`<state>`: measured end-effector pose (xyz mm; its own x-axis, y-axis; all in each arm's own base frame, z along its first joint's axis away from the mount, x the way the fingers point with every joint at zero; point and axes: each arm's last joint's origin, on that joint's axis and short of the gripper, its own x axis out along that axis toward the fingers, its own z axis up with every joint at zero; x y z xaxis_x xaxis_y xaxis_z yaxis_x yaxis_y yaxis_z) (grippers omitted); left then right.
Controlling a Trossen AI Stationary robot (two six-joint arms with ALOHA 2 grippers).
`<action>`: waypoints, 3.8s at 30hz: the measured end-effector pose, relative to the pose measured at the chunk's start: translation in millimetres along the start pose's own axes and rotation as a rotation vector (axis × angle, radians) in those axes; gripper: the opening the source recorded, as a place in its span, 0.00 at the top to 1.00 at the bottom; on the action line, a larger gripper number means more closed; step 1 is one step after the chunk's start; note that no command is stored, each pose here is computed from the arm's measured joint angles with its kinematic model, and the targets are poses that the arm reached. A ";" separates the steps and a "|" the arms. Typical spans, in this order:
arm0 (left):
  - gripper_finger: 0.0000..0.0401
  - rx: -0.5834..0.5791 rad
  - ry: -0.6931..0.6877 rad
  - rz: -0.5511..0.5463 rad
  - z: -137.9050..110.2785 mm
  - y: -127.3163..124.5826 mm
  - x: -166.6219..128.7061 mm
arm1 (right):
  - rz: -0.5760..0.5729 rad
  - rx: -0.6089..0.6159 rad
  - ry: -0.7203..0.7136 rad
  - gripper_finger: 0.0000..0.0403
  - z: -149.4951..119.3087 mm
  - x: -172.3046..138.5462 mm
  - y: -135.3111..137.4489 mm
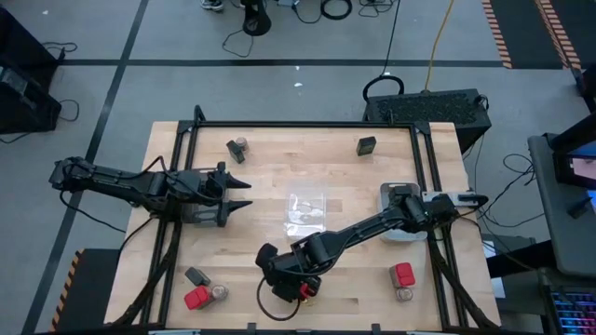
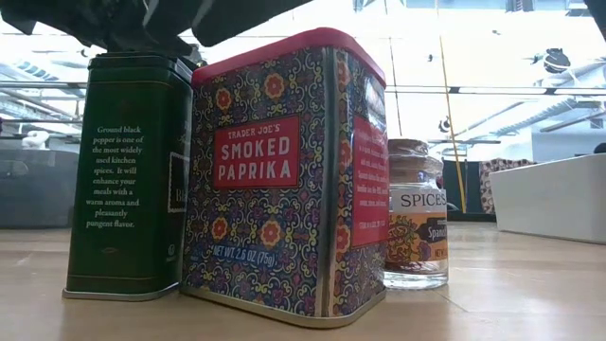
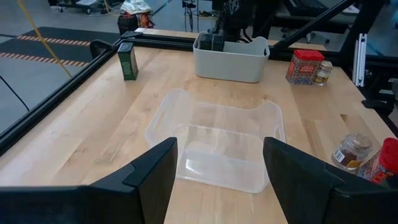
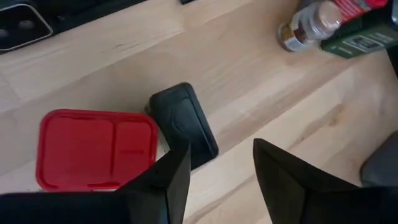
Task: Sort spices by type
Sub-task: Put the black seasoning can into the gray bin
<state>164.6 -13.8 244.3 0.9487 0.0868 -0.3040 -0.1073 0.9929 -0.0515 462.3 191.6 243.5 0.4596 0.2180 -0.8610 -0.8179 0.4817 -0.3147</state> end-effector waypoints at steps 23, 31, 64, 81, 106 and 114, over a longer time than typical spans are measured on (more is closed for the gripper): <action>0.40 0.001 0.001 0.008 -0.1 0.2 0.1 | 0.016 -0.157 0.073 0.61 0.4 21.5 12.3; 0.40 0.000 0.001 0.008 -0.1 0.2 0.1 | 0.033 -0.243 0.088 0.61 -1.7 22.9 13.5; 0.40 -0.092 0.018 -0.023 -35.3 -4.0 16.8 | 0.023 -0.362 0.056 0.61 -9.9 43.9 3.0; 0.40 -0.072 0.021 -0.027 -35.5 -4.1 16.9 | 0.045 -0.301 -0.028 0.62 -7.4 46.6 1.2; 0.40 -0.066 0.019 -0.021 -35.4 -3.9 16.8 | -0.008 -0.136 0.111 0.74 -14.4 1.3 -21.0; 0.40 -0.067 0.019 -0.019 -35.4 -3.9 16.8 | -0.013 0.226 0.159 0.74 -36.6 -68.1 -36.4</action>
<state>170.5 -19.1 205.7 0.9452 0.0657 -0.3199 -0.1095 0.9866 -0.1206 448.1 128.2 299.0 0.3950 0.0831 -0.9149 -0.7058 0.6650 -0.2443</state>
